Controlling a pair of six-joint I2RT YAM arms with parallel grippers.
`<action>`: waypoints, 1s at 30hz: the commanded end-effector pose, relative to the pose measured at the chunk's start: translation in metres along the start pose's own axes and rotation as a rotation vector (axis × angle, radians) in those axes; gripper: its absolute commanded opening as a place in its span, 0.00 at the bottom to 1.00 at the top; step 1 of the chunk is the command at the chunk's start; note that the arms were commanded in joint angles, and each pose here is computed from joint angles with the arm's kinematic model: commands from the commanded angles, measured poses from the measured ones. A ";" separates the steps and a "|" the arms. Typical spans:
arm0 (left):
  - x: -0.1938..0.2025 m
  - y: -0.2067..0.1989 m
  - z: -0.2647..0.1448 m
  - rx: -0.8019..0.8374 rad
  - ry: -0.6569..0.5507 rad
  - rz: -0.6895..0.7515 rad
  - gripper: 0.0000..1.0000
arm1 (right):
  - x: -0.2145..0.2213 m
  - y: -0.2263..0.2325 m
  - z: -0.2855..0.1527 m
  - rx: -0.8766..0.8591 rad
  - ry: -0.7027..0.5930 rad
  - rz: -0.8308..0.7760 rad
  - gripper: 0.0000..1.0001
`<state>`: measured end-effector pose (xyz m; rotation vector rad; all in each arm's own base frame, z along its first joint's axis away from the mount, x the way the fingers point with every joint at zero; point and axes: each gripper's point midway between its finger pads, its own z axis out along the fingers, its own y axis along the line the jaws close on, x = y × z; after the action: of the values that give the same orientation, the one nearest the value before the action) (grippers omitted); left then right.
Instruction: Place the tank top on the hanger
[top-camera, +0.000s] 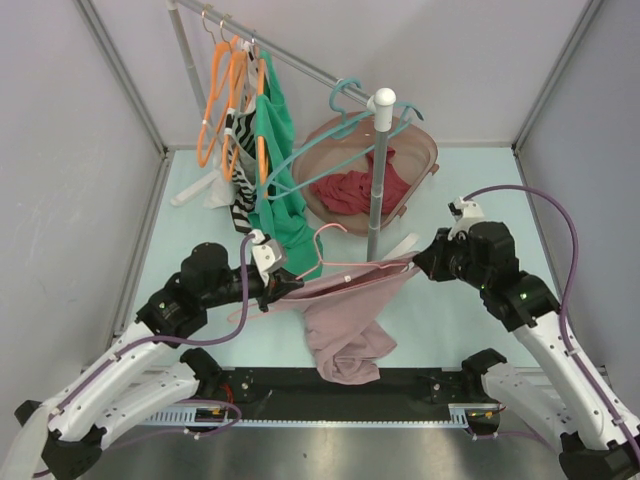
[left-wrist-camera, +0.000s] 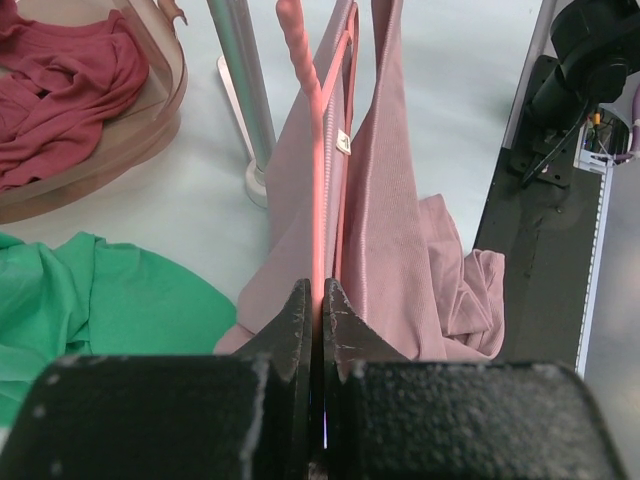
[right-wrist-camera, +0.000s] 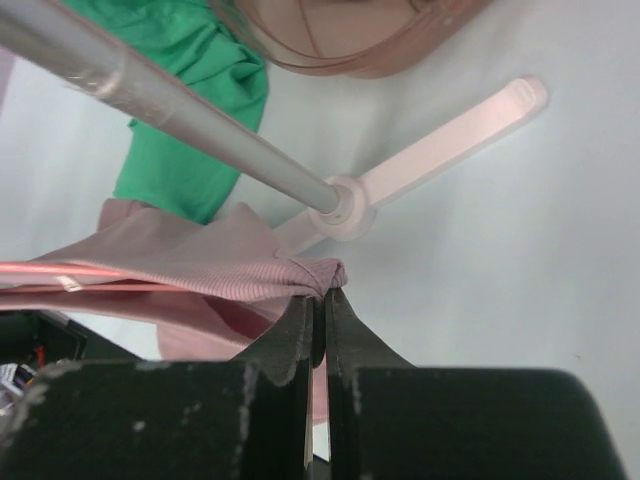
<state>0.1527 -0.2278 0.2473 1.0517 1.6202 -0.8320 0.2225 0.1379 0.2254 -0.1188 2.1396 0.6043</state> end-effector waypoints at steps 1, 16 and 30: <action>-0.008 0.003 0.001 -0.004 -0.025 0.017 0.00 | -0.031 0.042 -0.011 -0.123 -0.091 -0.013 0.00; -0.008 0.007 0.001 -0.027 -0.027 0.014 0.00 | -0.012 0.114 0.005 -0.216 -0.031 -0.131 0.00; -0.018 0.012 -0.006 -0.075 -0.037 -0.017 0.00 | -0.020 0.105 -0.016 -0.203 -0.059 -0.160 0.95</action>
<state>0.1600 -0.2230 0.2384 1.0239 1.6758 -0.7851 0.1889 0.2277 0.2607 -0.3995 2.0584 0.7268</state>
